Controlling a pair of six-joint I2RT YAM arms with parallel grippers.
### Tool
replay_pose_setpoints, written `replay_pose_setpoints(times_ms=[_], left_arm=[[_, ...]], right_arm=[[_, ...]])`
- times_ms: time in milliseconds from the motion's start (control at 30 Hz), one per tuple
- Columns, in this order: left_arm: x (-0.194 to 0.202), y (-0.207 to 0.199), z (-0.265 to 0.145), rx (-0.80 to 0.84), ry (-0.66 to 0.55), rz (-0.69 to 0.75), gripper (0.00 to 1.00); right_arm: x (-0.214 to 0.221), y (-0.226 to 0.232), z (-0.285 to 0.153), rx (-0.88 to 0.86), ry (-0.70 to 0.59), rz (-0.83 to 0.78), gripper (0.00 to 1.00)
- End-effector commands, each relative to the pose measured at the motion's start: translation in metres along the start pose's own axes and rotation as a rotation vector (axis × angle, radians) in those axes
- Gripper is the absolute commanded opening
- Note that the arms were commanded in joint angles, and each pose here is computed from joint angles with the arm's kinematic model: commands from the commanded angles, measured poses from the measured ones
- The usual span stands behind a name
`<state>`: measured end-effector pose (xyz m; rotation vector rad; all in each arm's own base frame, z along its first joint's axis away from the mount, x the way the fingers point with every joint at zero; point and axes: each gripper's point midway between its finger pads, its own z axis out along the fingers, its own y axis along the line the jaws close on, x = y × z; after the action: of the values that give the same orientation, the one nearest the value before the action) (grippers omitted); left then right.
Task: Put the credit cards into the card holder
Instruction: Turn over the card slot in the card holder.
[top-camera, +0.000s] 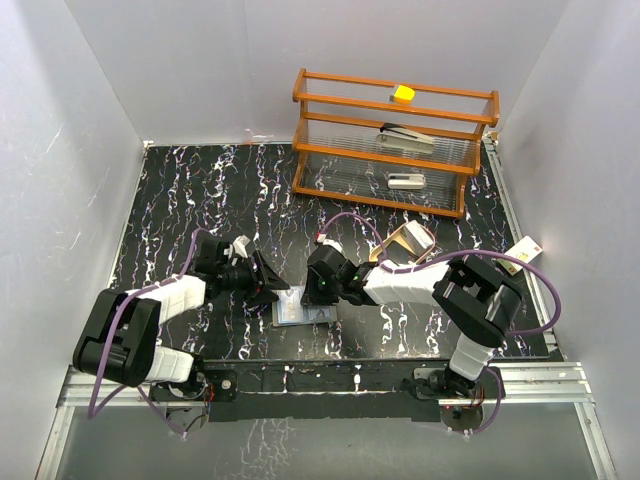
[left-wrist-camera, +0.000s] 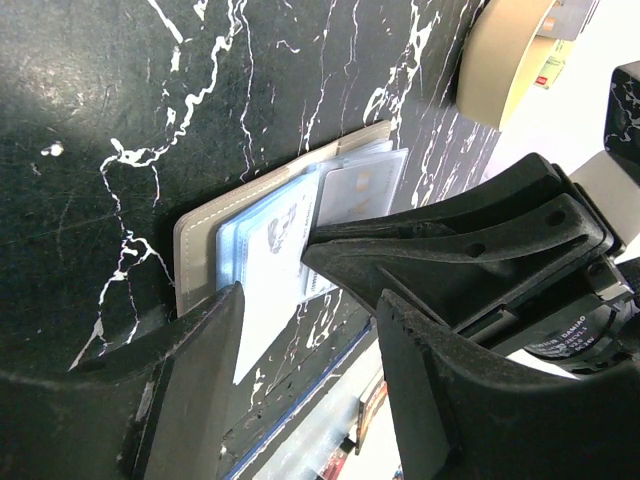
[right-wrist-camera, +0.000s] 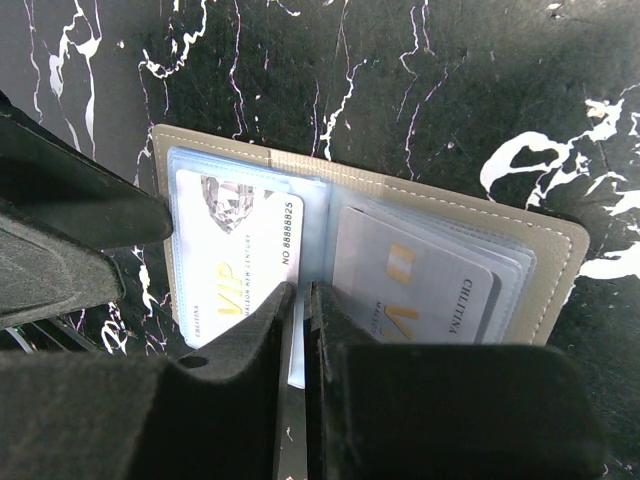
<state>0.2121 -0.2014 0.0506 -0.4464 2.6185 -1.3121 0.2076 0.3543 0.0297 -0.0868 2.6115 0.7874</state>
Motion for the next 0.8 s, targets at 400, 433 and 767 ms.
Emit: replay_pose_setpoints(times_ms=[400, 433, 767], left_arm=[[0.005, 0.01, 0.002, -0.021, 0.021, -0.022, 0.54], [0.005, 0.012, 0.001, -0.034, 0.019, -0.022, 0.54], [0.005, 0.006, 0.001, 0.001, 0.017, -0.022, 0.55]], right_arm=[[0.001, 0.002, 0.002, -0.01, -0.011, -0.004, 0.08], [0.001, 0.002, 0.002, -0.01, -0.011, -0.003, 0.08], [0.001, 0.003, 0.002, -0.01, -0.008, -0.004, 0.08]])
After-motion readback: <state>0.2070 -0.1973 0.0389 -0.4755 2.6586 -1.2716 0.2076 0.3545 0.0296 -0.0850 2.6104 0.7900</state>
